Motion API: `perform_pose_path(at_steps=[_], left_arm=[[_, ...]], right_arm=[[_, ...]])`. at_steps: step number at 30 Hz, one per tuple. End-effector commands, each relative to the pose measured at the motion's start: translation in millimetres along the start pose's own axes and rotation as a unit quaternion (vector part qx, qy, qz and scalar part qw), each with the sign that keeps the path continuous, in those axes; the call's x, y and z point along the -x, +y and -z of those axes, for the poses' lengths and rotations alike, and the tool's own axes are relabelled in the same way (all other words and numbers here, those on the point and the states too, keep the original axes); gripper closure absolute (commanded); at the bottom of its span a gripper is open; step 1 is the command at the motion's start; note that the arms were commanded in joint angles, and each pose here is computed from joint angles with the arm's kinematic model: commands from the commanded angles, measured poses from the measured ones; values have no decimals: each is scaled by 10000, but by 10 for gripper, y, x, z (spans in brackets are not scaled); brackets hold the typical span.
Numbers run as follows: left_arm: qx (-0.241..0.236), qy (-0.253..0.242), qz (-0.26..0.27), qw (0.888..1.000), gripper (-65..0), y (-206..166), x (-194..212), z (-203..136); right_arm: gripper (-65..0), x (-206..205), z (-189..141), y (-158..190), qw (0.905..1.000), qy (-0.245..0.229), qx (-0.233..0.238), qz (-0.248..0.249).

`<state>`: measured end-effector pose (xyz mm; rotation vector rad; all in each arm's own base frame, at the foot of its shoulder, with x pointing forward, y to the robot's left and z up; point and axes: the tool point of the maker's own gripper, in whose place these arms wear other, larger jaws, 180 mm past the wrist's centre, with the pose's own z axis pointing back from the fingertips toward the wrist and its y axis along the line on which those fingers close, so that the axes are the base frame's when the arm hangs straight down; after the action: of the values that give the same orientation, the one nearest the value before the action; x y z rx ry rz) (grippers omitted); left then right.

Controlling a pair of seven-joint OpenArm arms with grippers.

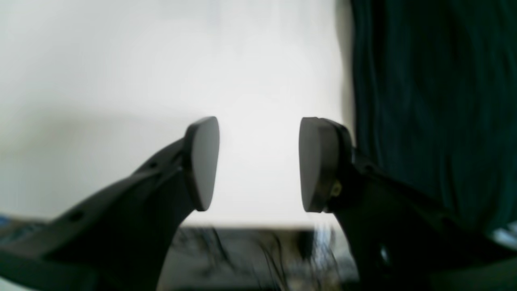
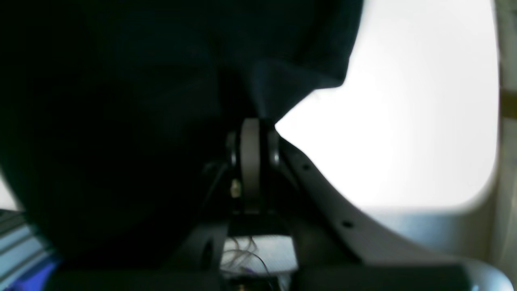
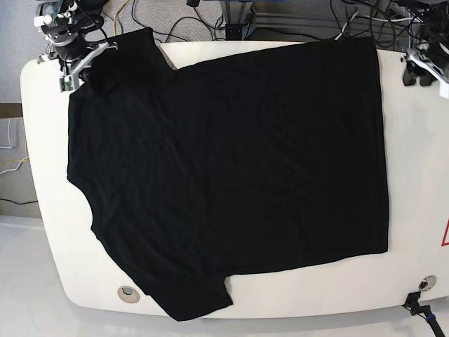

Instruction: Fold the T-shirt properly

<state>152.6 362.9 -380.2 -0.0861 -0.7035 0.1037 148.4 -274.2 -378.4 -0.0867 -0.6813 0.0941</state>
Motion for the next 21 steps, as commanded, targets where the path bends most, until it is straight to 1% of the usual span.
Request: perform_pose_path(at_steps=[1,5,8,12,13,15,18,21], left_arm=[[-3,-73,125,9999,-292,30,-90,-46],[-14,-91,169,9998,-294,29,-114,-54],[22,-233,393,9990,-295,-54,-248,-101],[87,-299,725,9969,-299,-189,-333,-204],[116,-283,795,9964,-310,-224,-326,-234],[212,-272,990,9945,-367,-342,-319,-301],[553,-208,1208,9909,-435,-581,-173,-368],[532,135,1073,9927,-443,-587,55,-388]], right_arm=[[-16,-134,-57,9,9995,-262,-74,-147],[-16,-137,-51,0,9995,-254,-35,-179],[-15,-137,-60,-32,9995,-257,10,-170],[-16,-142,-80,-84,9995,-278,75,-127],[-16,-147,-82,-83,9995,-284,75,-131],[-16,-147,-82,-83,9995,-284,75,-131],[-18,-147,-82,-83,9995,-284,75,-131],[-18,-147,-80,-78,9995,-284,68,-133]])
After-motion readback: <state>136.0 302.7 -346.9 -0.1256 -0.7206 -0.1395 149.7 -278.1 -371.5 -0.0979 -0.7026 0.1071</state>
